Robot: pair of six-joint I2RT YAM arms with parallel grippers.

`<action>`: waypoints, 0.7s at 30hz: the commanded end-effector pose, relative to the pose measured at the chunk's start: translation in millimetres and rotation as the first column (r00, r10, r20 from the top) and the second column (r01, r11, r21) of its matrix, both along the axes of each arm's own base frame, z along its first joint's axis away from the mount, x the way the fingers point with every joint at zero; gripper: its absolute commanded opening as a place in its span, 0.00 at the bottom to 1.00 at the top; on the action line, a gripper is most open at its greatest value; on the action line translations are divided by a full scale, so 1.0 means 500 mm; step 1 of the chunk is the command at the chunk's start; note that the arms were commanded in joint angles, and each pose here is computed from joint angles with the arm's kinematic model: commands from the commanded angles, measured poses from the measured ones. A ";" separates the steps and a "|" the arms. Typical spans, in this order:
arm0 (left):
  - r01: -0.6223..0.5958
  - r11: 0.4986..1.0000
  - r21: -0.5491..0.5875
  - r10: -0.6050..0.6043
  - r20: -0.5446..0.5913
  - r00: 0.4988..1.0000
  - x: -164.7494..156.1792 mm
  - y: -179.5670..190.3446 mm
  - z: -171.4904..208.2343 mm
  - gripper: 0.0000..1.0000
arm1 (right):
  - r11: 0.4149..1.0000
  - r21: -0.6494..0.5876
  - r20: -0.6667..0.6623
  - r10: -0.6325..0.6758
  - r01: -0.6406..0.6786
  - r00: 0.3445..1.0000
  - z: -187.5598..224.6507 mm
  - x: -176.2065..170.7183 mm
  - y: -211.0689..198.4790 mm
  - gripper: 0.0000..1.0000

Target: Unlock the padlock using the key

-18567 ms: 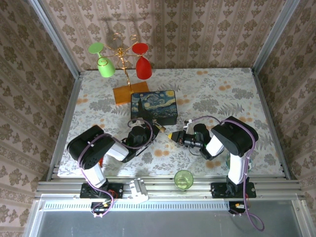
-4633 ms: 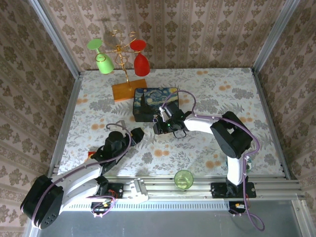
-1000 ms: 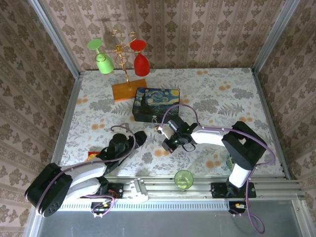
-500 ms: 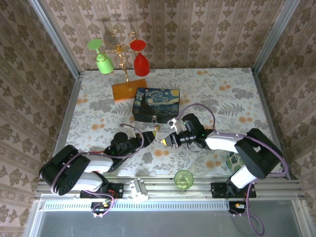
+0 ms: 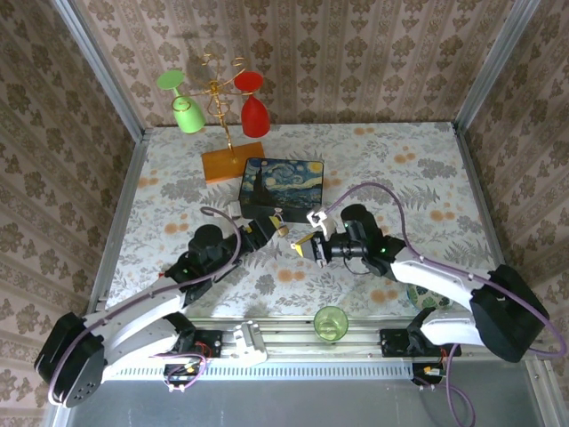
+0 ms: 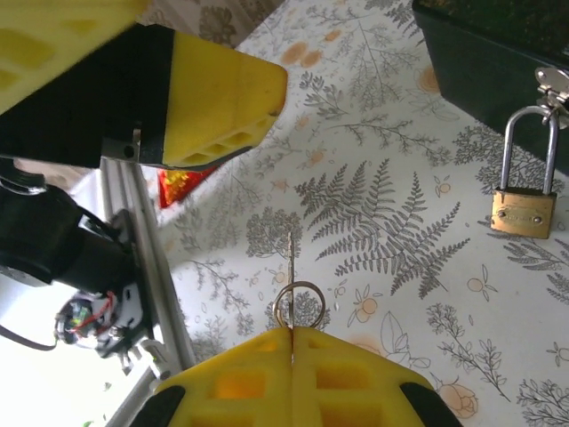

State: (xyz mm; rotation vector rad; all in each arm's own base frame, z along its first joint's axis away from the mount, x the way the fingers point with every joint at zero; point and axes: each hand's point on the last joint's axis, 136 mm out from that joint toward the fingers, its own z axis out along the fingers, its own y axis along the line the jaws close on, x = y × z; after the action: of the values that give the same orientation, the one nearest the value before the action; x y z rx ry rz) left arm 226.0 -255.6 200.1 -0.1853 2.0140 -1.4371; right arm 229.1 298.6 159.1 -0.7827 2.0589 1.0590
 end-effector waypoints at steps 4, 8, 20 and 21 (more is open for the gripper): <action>0.021 0.998 0.065 -0.007 -0.203 0.979 -0.035 -0.010 -0.039 0.65 | 0.956 -0.255 0.273 -0.075 0.148 0.959 0.013 0.019 -0.017 0.00; -0.018 0.998 0.066 0.033 -0.225 0.974 -0.041 0.005 -0.051 0.64 | 0.939 -0.284 0.353 -0.084 0.193 0.932 0.020 0.019 -0.008 0.00; -0.032 0.999 0.015 0.035 -0.279 0.960 -0.045 -0.012 -0.070 0.62 | 0.892 -0.372 0.508 -0.035 0.256 0.861 0.020 0.016 0.033 0.00; -0.039 0.999 0.013 0.041 -0.277 0.960 -0.044 -0.010 -0.068 0.60 | 0.888 -0.382 0.518 -0.025 0.257 0.855 0.017 0.015 0.038 0.00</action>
State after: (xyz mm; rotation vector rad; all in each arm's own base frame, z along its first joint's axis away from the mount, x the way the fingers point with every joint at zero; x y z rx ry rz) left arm 202.3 -261.9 165.4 -0.4009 2.2525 -1.4320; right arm 225.4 314.4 155.3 -0.9970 1.9187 0.3404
